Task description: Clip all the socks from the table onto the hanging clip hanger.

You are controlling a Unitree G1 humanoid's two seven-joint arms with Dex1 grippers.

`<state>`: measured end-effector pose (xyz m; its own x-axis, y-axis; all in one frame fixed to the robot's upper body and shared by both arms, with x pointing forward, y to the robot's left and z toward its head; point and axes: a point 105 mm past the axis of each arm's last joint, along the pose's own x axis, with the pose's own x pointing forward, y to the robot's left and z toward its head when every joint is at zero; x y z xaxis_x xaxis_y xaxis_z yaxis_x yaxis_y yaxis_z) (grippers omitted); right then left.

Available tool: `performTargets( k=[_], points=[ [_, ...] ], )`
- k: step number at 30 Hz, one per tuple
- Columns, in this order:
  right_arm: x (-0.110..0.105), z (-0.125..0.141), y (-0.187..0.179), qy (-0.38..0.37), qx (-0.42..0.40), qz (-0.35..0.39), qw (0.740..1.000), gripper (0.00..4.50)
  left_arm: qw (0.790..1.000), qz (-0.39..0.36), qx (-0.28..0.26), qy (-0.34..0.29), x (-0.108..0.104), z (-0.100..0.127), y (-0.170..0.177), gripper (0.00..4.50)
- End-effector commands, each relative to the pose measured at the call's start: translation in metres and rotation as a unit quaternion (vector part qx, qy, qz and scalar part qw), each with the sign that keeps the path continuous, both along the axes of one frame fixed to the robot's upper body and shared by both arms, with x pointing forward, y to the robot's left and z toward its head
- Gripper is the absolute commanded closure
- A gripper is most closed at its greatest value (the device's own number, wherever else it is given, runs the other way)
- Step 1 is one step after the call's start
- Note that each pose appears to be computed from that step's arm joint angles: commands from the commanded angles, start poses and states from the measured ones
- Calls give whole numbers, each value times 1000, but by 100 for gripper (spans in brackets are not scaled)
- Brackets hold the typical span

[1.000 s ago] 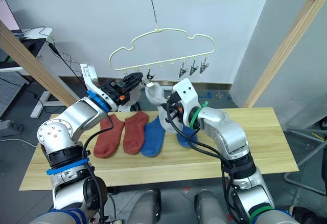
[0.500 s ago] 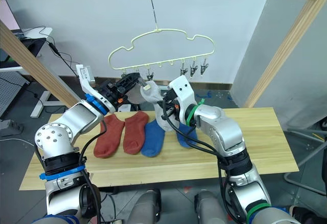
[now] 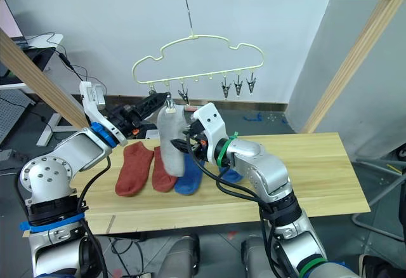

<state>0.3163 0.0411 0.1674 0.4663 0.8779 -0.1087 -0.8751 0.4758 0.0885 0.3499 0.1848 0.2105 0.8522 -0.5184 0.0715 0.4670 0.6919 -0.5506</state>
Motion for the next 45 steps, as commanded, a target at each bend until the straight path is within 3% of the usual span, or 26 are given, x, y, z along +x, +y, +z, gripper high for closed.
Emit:
performTargets(
  k=[1,4,9,17,24,36,45],
  points=[
    [-5,-7,-9,-4,-5,7,1000,101,999,8,15,-50,-9,17,-3,0],
    [-5,-17,-24,0,-19,-6,1000,5,997,22,46,-59,-11,13,-3,0],
    [2,-19,-56,-15,-38,-48,998,2,990,22,111,-84,-10,1,-17,0],
    [-1,17,-86,-64,14,-62,996,2,970,35,182,-160,1,-3,-38,0],
    [-11,28,-91,-75,48,-48,995,0,957,53,201,-202,14,-2,-56,204],
    [-8,45,-94,-100,62,-57,991,0,941,111,219,-232,40,-1,-58,204],
    [-15,62,-89,-104,95,-37,989,0,941,105,212,-244,44,-4,-70,204]
  ],
)
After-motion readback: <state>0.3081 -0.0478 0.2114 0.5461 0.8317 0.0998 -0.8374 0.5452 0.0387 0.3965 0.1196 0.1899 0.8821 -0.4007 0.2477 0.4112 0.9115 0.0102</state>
